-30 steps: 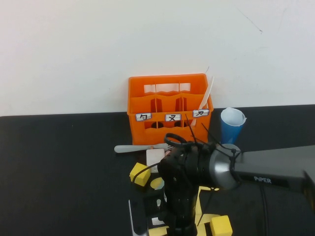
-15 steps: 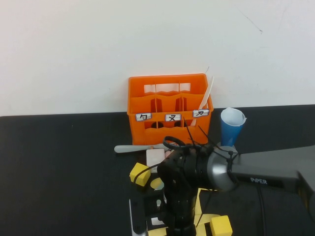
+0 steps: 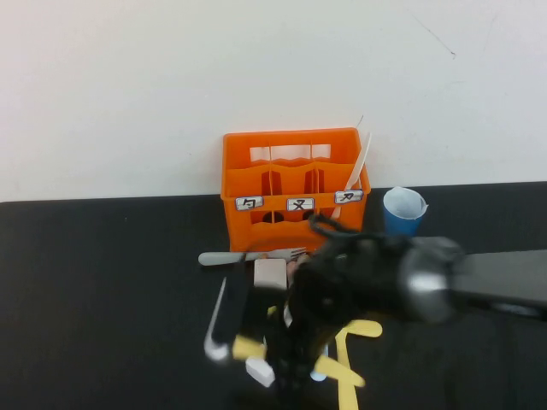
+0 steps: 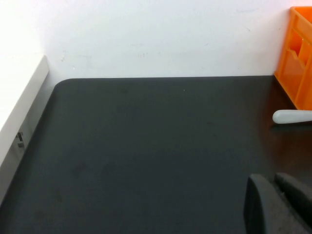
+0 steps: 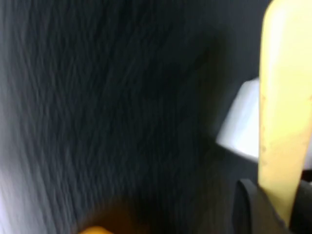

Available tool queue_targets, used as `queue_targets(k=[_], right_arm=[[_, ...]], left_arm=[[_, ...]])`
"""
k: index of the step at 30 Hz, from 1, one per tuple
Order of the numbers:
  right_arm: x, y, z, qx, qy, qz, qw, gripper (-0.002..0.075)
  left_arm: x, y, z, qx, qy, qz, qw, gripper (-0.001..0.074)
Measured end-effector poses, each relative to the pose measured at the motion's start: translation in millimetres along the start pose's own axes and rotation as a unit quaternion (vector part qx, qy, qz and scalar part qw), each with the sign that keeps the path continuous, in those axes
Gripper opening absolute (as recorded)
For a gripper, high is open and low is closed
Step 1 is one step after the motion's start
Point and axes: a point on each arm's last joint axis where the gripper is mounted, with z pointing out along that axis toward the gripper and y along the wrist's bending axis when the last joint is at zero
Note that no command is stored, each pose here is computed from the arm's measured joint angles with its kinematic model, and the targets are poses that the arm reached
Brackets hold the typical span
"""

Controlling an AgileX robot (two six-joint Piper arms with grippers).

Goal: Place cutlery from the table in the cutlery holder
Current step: Place the knife on the box

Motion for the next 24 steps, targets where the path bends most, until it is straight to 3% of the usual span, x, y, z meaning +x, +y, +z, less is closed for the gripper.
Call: queue_targets(k=[3, 7, 13, 20, 24], right_arm=[[-1.0, 1.8, -31.7, 0.044, -0.103, 0.063, 0.992, 0.0124], [7.1, 5.8, -55.4, 0.093, -0.243, 0.151, 0.954, 0.0124], [12.5, -9.7, -73.9, 0.179, -0.382, 0.284, 0.861, 0.0124], [22.8, -43.7, -109.4, 0.354, -0.502, 0.32, 0.722, 0.0124], [39.0, -66.4, -119.6, 0.398, -0.52, 0.32, 0.685, 0.0124]], left_arm=[[0.0, 0.0, 0.0, 0.0, 0.0, -0.002, 1.0, -0.0001], [0.0, 0.0, 0.0, 0.0, 0.0, -0.001, 1.0, -0.0001], [0.0, 0.0, 0.0, 0.0, 0.0, -0.001, 1.0, -0.0001], [0.0, 0.0, 0.0, 0.0, 0.0, -0.001, 1.0, -0.0001], [0.0, 0.0, 0.0, 0.0, 0.0, -0.001, 1.0, -0.0001]])
